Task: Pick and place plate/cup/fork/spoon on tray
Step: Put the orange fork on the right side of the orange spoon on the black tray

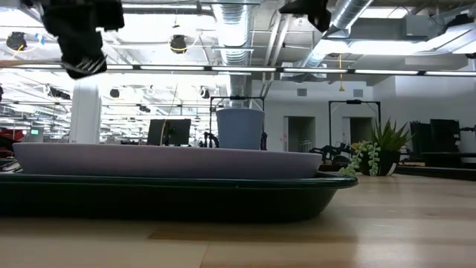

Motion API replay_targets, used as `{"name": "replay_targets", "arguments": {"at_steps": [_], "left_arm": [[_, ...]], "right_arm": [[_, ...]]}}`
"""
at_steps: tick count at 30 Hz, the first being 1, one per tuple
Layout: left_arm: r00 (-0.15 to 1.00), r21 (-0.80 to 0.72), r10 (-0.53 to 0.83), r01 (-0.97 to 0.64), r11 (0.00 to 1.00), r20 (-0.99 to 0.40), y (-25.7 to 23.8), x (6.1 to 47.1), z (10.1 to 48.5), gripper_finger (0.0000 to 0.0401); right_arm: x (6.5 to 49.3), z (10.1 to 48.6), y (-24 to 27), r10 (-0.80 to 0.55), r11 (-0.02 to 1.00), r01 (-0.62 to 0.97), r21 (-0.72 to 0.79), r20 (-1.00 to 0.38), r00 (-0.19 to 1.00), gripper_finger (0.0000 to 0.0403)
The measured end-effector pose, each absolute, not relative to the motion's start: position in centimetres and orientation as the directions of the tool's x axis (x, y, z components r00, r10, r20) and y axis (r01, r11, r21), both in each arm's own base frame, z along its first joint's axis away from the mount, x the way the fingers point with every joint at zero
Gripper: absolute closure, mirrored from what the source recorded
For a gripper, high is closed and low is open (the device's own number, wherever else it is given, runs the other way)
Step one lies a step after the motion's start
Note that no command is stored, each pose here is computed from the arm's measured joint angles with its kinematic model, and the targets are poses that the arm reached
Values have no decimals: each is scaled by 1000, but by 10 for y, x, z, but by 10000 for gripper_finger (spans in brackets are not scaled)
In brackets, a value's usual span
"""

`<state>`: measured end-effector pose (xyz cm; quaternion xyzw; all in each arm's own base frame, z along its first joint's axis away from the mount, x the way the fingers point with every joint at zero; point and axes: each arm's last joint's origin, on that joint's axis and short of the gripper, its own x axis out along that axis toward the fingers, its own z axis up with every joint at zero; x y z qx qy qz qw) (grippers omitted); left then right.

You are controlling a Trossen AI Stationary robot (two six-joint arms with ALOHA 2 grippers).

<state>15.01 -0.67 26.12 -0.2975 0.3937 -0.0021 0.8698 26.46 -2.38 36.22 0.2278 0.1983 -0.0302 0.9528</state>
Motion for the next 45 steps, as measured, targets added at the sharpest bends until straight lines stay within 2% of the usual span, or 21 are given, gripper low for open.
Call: {"name": "replay_targets", "arguments": {"at_steps": [6,14,26,37,45], "left_arm": [[674,-536,-293,-182,824,-678,-8,146,228,401],[630,-508,-300,-177,843,-717,-8,142,199,401],[620,-475,-280,-172,863,-733,-7,142,192,401],[530,-430,-250,-246,869,-810,-7,153,176,401],[542,-385,-197,-259,886,-817,-5,162,172,401]], "right_arm": [[273,355,-25,34,883,168,439,-416,909,171],[276,353,-23,40,883,164,439,-419,907,171],[276,353,-24,17,883,184,431,-422,907,171],[276,353,-22,22,885,179,430,-422,906,171],[276,353,-22,21,885,180,430,-422,906,171]]}}
